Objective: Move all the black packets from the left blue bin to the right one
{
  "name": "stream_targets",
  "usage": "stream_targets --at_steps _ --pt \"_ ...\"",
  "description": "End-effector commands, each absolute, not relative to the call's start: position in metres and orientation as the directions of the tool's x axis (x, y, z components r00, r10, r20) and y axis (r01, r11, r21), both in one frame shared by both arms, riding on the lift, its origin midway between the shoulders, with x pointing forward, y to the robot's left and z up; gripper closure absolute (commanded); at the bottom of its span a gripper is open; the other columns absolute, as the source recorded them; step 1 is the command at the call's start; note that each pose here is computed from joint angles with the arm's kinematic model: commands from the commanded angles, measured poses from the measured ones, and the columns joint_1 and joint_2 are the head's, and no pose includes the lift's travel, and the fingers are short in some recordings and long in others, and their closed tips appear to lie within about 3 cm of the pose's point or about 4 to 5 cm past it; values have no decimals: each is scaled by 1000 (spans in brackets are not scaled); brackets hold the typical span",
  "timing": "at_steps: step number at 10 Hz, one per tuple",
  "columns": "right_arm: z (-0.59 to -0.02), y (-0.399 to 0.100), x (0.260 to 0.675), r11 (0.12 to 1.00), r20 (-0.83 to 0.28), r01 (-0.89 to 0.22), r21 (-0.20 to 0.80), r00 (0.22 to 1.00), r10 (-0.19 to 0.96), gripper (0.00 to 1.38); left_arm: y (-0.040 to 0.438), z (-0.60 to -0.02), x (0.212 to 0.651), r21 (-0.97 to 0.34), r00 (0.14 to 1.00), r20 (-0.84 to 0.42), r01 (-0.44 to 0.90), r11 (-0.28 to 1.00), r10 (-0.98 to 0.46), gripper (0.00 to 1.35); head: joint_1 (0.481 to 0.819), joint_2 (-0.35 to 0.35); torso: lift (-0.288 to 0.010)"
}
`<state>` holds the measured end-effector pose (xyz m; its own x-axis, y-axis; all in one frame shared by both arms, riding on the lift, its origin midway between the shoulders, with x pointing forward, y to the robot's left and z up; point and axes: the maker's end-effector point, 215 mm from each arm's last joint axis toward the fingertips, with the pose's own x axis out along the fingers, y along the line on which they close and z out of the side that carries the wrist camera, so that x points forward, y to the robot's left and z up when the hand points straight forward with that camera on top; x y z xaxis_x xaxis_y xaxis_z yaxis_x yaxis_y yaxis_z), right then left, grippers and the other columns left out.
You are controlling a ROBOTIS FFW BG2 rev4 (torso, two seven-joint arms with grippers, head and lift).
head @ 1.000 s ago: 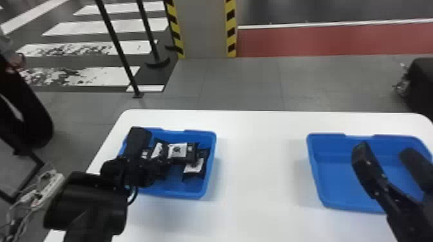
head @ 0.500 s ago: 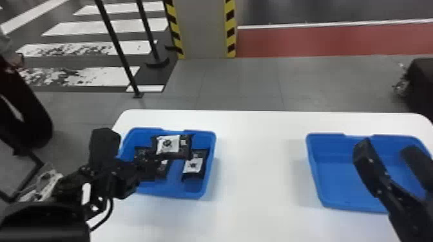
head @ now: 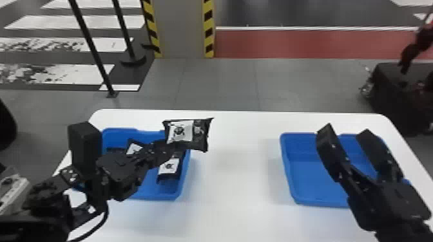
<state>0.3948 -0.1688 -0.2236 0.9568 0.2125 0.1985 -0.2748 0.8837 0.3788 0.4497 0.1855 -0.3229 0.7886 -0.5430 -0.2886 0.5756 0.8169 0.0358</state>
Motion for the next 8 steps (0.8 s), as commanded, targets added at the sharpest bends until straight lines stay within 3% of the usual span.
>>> stream_targets --at_steps 1,8 --pt "-217 -159 394 863 210 -301 405 950 233 239 170 -325 461 23 781 -259 593 805 -568 1208 695 28 -110" --pt "-241 -89 408 741 177 -476 474 876 449 248 68 -319 521 -16 650 -179 748 663 -738 1208 695 -2 -110"
